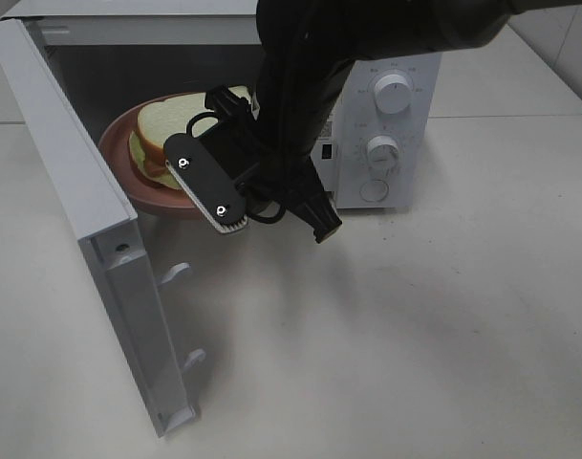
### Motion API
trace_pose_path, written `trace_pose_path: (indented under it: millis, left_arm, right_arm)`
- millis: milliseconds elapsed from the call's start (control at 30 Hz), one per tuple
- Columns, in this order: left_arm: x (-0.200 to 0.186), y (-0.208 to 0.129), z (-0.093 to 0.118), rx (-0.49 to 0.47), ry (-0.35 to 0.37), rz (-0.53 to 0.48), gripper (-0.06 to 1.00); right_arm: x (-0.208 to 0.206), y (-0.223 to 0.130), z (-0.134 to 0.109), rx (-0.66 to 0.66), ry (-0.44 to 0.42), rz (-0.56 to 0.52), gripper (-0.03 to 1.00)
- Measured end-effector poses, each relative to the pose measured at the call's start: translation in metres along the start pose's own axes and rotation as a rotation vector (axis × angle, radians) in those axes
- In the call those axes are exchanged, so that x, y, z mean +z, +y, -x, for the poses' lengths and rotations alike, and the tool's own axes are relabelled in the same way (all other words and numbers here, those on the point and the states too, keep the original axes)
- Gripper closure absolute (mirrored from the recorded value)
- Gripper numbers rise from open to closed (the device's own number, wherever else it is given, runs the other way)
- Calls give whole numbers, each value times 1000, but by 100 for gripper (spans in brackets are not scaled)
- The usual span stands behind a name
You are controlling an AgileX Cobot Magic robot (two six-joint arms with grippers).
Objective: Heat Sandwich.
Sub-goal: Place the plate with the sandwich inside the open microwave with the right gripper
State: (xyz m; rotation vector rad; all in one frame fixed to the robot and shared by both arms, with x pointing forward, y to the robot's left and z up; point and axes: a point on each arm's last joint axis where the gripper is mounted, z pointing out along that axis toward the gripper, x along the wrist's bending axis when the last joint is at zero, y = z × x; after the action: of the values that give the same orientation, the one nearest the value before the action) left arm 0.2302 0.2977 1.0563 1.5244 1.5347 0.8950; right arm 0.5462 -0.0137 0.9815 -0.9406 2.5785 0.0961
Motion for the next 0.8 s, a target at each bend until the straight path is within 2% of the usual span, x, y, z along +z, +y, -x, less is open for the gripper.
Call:
trace_pose_path:
  millis: [233,800]
  left_arm:
    - [0,0,0,0,0,0,-3]
    - [0,0,0,0,0,0,-3]
  right_arm:
    - [8,0,21,53,-32,-12,93]
    - [35,-4,53,146,-44,-33,91]
